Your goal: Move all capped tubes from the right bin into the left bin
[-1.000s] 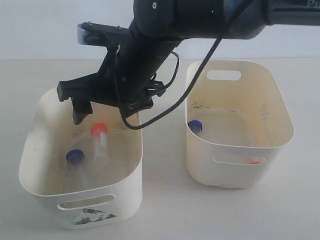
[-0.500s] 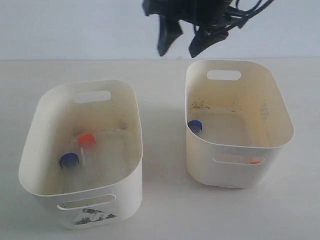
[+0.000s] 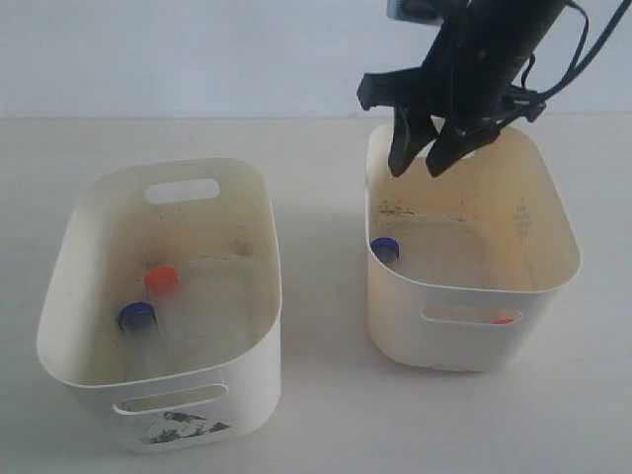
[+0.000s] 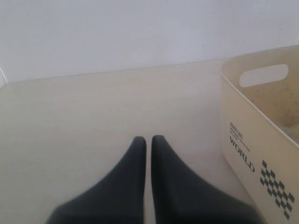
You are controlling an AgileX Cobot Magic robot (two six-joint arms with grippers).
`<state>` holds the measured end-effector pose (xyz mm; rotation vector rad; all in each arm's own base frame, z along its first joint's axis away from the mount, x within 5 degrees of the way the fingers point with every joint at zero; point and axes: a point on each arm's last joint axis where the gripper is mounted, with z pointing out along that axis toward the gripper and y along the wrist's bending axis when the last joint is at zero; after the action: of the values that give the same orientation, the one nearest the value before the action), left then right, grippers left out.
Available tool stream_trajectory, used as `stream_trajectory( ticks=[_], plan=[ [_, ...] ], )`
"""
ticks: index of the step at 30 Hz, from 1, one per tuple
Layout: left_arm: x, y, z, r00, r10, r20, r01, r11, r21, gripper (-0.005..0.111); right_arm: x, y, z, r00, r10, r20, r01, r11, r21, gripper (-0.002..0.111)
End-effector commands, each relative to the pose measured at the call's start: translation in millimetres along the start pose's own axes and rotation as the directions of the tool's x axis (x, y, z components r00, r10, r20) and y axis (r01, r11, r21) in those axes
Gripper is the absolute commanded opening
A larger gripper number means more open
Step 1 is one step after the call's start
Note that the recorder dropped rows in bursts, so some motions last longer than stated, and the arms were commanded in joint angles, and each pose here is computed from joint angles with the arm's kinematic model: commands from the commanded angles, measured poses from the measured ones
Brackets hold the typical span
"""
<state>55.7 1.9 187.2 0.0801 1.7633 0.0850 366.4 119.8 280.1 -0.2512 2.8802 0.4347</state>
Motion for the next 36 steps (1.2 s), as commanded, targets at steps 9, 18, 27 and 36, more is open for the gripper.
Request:
stream_trajectory(
  ticks=[9,18,27,36],
  plan=[
    [-2,0.0,-1,1.000,-0.023,0.015,0.023,1.000,0.000,0.004,7,-16,54,0.991,0.112,-0.070,-0.112,0.994,-0.008,0.042],
    [-2,0.0,-1,1.000,-0.023,0.015,0.023,1.000,0.000,0.004,8,-21,89,0.974,0.169,-0.151,-0.175,0.984,-0.027,0.042],
    [-2,0.0,-1,1.000,-0.023,0.015,0.023,1.000,0.000,0.004,10,-25,102,0.962,0.195,-0.190,-0.201,0.979,-0.015,0.070],
    [-2,0.0,-1,1.000,-0.023,0.015,0.023,1.000,0.000,0.004,11,-29,117,0.953,0.213,-0.214,-0.217,0.976,0.004,0.067]
  ],
)
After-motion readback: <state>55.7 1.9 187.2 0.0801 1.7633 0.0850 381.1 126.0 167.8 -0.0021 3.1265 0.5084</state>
